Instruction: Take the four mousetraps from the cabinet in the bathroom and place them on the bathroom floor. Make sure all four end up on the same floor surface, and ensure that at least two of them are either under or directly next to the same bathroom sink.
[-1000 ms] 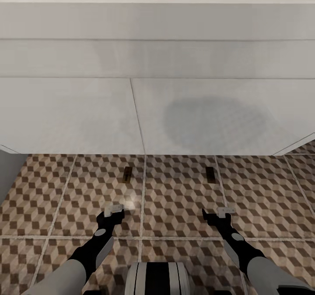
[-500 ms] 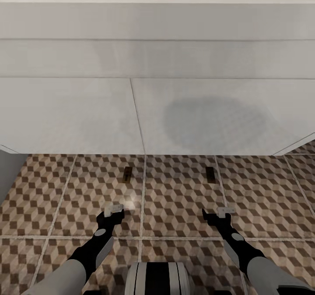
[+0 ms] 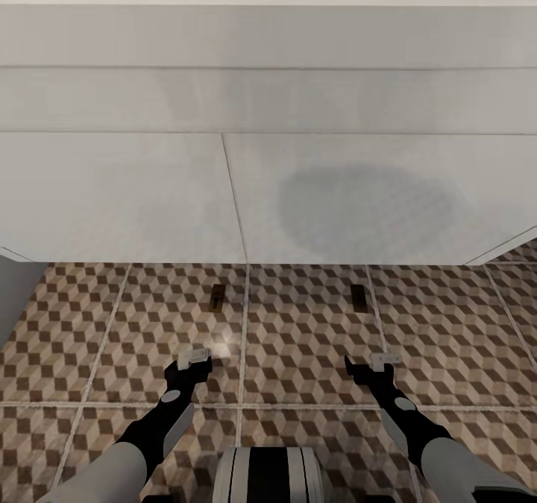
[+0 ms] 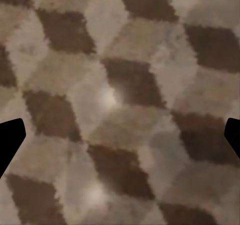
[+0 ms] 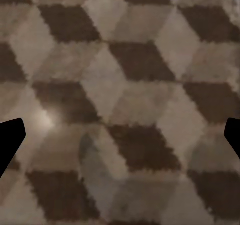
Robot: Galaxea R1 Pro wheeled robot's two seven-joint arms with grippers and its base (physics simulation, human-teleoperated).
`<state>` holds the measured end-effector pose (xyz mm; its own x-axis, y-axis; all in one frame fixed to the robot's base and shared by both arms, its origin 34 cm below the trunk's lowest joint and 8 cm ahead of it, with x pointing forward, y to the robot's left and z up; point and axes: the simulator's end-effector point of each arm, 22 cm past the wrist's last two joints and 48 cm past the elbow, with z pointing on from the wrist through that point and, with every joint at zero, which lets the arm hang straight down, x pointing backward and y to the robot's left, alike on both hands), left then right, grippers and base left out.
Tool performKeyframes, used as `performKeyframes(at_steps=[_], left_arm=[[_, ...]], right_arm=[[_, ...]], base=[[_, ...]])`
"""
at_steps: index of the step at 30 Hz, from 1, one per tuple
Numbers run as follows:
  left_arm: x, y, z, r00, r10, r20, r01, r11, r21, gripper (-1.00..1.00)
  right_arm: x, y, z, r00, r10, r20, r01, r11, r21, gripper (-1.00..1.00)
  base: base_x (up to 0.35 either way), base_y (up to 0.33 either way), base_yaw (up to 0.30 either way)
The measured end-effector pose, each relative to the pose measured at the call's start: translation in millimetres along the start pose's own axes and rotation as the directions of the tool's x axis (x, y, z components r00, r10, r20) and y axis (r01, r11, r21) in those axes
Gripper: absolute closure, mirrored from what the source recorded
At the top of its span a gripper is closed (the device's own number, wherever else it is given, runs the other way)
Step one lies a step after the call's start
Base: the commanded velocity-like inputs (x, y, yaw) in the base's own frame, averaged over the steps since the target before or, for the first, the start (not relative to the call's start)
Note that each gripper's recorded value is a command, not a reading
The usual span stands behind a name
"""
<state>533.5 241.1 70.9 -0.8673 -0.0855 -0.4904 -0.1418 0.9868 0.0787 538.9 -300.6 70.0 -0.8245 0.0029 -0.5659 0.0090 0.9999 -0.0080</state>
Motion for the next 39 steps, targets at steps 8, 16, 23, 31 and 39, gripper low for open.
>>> performKeyframes(at_steps=[8, 16, 23, 31, 39], left_arm=[[-0.3, 0.3, 0.0, 1.0, -0.001, 0.001, 0.001, 1.0, 0.0, -1.0], [-0.8, -0.3, 0.0, 1.0, -0.005, 0.003, 0.005, 1.0, 0.001, -1.0], [-0.7, -1.0, -0.2, 1.0, -0.007, 0.003, 0.007, 1.0, 0.001, -1.0], [-1.2, -1.4, -0.1, 1.0, -0.008, 0.005, 0.008, 1.0, 0.003, -1.0], [-17.5, -2.1, -6.5, 0.999, -0.011, 0.031, 0.011, 1.0, 0.005, -1.0]], right_arm=[[0.0, 0.0, 0.0, 1.0, 0.0, 0.0, 0.0, 1.0, 0.0, -1.0], [0.0, 0.0, 0.0, 1.0, 0.0, 0.0, 0.0, 1.0, 0.0, -1.0], [-0.1, 0.0, 0.0, 1.0, 0.0, 0.0, 0.0, 1.0, 0.0, -1.0], [-0.2, 0.0, 0.0, 1.0, 0.0, 0.0, 0.0, 1.0, 0.0, -1.0], [-18.2, 0.2, -4.7, 1.0, 0.0, 0.03, 0.0, 1.0, -0.001, -1.0]], base=[[0.0, 0.0, 0.0], [0.0, 0.0, 0.0], [0.0, 0.0, 0.0], [0.0, 0.0, 0.0], [0.0, 0.0, 0.0]])
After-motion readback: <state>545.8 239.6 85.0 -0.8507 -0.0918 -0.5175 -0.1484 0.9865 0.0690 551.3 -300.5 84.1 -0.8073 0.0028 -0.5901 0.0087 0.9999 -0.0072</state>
